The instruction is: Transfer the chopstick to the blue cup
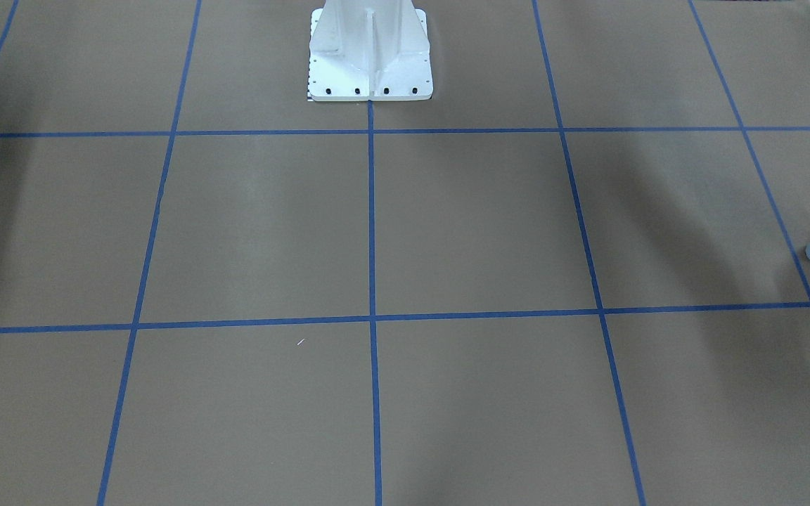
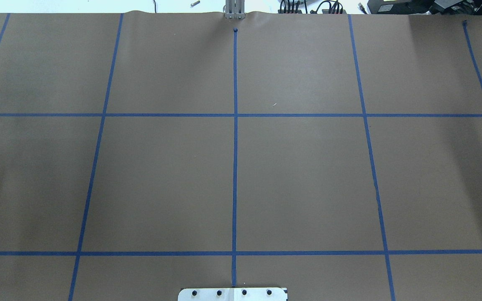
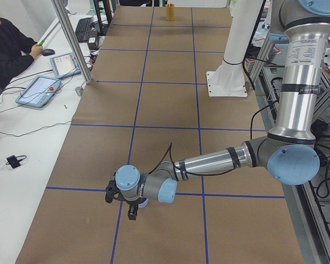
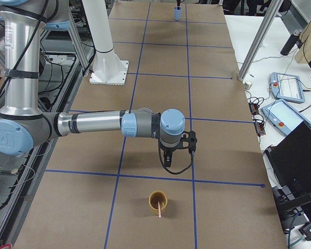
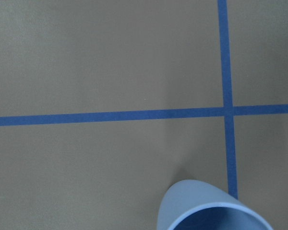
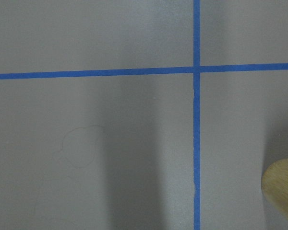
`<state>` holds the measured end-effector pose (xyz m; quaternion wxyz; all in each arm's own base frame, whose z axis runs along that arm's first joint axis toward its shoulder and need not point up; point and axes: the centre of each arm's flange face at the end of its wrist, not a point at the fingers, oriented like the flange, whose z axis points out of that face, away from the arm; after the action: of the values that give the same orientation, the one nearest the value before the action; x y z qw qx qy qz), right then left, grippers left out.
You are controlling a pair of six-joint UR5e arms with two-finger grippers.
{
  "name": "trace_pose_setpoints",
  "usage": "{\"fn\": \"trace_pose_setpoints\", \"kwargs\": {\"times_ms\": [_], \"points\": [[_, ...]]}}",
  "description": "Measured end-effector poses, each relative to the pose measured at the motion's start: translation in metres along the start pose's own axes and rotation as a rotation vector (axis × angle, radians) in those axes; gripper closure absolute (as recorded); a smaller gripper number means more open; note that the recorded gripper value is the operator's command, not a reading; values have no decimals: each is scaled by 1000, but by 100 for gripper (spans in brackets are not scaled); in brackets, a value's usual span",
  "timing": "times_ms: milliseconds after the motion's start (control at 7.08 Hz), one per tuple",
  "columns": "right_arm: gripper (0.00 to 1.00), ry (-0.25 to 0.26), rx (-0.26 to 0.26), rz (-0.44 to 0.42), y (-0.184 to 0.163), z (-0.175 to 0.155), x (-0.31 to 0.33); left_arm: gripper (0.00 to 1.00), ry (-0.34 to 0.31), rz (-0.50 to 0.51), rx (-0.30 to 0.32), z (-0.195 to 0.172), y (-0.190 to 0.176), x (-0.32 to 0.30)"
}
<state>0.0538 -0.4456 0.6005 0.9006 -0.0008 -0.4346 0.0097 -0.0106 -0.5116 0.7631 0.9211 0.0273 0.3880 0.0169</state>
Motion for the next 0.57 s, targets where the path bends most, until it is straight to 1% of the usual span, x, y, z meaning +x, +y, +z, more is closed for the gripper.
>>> {"fn": "trace_pose_setpoints", "kwargs": {"times_ms": [141, 283, 424, 565], "points": [[0, 0, -1, 1, 0, 0, 0, 3, -1, 5, -13, 6, 3, 2], [0, 0, -2, 2, 0, 1, 1, 54, 0, 10, -23, 11, 6, 4], [0, 0, -2, 2, 0, 1, 1, 81, 0, 8, -29, 14, 8, 5], [0, 0, -1, 1, 0, 0, 1, 94, 1, 1, -32, 15, 9, 5]]}}
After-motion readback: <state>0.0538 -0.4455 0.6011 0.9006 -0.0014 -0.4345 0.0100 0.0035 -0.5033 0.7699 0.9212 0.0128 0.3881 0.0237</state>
